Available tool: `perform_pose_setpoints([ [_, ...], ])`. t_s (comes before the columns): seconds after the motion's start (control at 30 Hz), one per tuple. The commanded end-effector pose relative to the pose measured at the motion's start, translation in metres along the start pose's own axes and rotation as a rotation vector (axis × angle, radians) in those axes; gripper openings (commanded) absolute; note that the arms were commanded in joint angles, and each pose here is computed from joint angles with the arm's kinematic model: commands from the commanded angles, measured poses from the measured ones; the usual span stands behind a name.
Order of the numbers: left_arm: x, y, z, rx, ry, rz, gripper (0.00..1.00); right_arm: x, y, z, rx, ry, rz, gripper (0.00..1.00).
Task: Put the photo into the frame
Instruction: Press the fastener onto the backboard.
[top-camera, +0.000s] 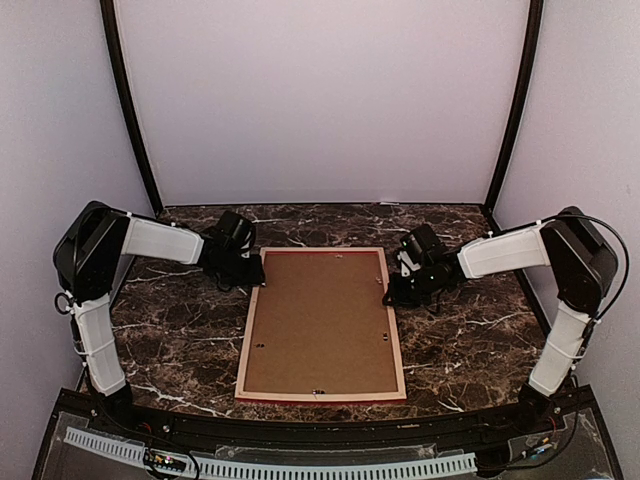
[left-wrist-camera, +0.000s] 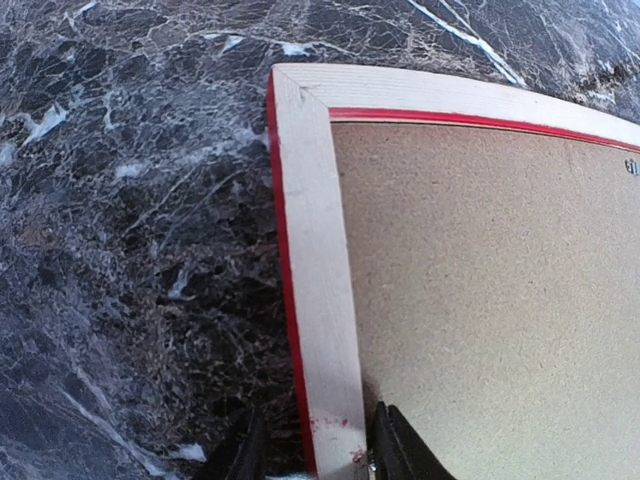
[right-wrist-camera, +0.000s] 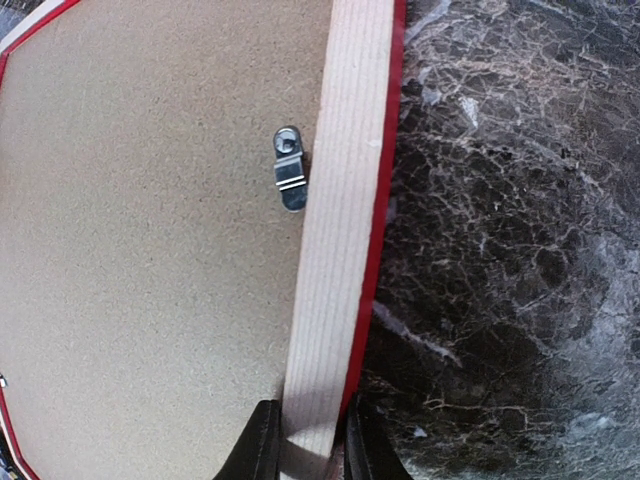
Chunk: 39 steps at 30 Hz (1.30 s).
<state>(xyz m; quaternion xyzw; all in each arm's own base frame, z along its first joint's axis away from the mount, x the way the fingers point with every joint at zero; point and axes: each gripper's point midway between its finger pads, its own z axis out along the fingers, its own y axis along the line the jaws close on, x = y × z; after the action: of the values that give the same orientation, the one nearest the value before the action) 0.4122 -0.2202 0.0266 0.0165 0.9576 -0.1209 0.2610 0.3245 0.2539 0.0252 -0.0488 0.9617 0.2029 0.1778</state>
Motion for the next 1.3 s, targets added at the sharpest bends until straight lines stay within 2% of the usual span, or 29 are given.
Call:
perform_pose_setpoints([
  [0.0,0.045,0.026,0.006,-0.120,0.163,0.057,0.39,0.038,-0.021,0.019,0.045,0.131,-0.021,0.18],
  [0.2,0.036,0.009,0.003,-0.044,0.153,0.042,0.41,0.038,-0.021,0.019,0.043,0.133,-0.022,0.18],
  [0.7,0.056,0.012,0.013,-0.038,0.222,0.040,0.54,0.041,-0.022,0.022,0.036,0.138,-0.020,0.18],
  [0.83,0.057,0.012,0.013,-0.039,0.227,0.043,0.54,0.042,-0.022,0.022,0.037,0.140,-0.018,0.18],
  [1.0,0.060,0.014,0.014,-0.043,0.240,0.048,0.52,0.042,-0.022,0.022,0.035,0.140,-0.018,0.17],
  [1.27,0.071,0.018,0.012,-0.050,0.263,0.047,0.40,0.043,-0.023,0.023,0.039,0.144,-0.018,0.17],
])
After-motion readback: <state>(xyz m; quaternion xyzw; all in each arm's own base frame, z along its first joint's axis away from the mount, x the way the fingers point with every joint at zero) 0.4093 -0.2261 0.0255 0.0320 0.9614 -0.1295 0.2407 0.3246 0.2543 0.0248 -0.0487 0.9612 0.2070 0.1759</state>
